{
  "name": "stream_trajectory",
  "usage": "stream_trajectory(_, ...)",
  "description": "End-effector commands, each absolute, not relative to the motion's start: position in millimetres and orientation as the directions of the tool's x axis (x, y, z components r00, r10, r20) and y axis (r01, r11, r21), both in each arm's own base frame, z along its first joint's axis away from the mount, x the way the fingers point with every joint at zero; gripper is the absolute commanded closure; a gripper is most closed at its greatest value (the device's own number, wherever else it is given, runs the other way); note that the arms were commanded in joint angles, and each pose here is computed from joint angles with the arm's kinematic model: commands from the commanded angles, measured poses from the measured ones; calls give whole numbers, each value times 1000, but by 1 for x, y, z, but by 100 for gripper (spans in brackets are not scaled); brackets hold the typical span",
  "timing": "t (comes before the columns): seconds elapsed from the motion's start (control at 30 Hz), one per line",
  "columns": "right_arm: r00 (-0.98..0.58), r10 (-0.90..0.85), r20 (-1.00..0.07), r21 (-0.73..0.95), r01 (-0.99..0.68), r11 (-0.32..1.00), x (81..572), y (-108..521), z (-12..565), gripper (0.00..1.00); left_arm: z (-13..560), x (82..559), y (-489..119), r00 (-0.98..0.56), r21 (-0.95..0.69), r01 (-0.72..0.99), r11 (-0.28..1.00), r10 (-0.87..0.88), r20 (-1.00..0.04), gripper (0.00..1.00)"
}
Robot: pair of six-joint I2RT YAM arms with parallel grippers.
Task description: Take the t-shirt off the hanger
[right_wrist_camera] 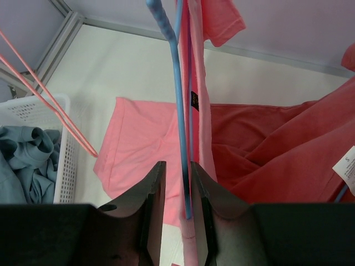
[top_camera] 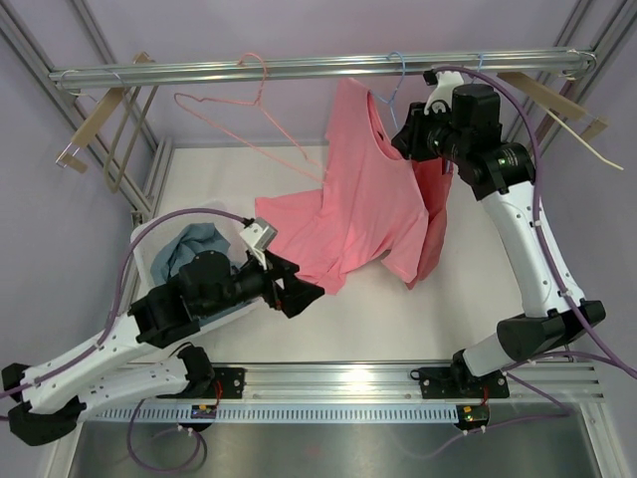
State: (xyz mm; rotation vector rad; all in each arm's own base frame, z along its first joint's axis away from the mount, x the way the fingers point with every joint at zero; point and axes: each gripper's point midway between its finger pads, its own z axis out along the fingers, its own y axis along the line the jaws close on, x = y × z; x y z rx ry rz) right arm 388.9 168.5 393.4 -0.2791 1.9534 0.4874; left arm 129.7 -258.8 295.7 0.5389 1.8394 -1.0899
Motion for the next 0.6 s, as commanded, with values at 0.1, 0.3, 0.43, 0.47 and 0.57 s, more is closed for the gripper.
stream_trajectory(0.1, -352, 31, -935, 181, -401, 898, 401, 166, 409, 67, 322, 147, -270, -390, -403, 710, 578, -154, -908, 1)
stream_trajectory(0.3, -350, 28, -936, 178, -404, 897, 406, 168, 406, 76, 319, 141, -273, -393, -402, 712, 575, -149, -908, 1)
stream_trajectory(0.43, -355, 21, -935, 171, -398, 901, 410, 167, 404, 75, 319, 139, -271, -394, -408, 710, 573, -156, -906, 1)
stream_trajectory(0.47, -358, 20, -934, 171, -397, 902, 411, 168, 403, 75, 318, 139, -270, -393, -408, 709, 575, -159, -906, 1)
stream_trajectory(0.57, -369, 16, -929, 170, -389, 906, 414, 167, 398, 88, 318, 138, -267, -394, -413, 706, 575, -166, -904, 1)
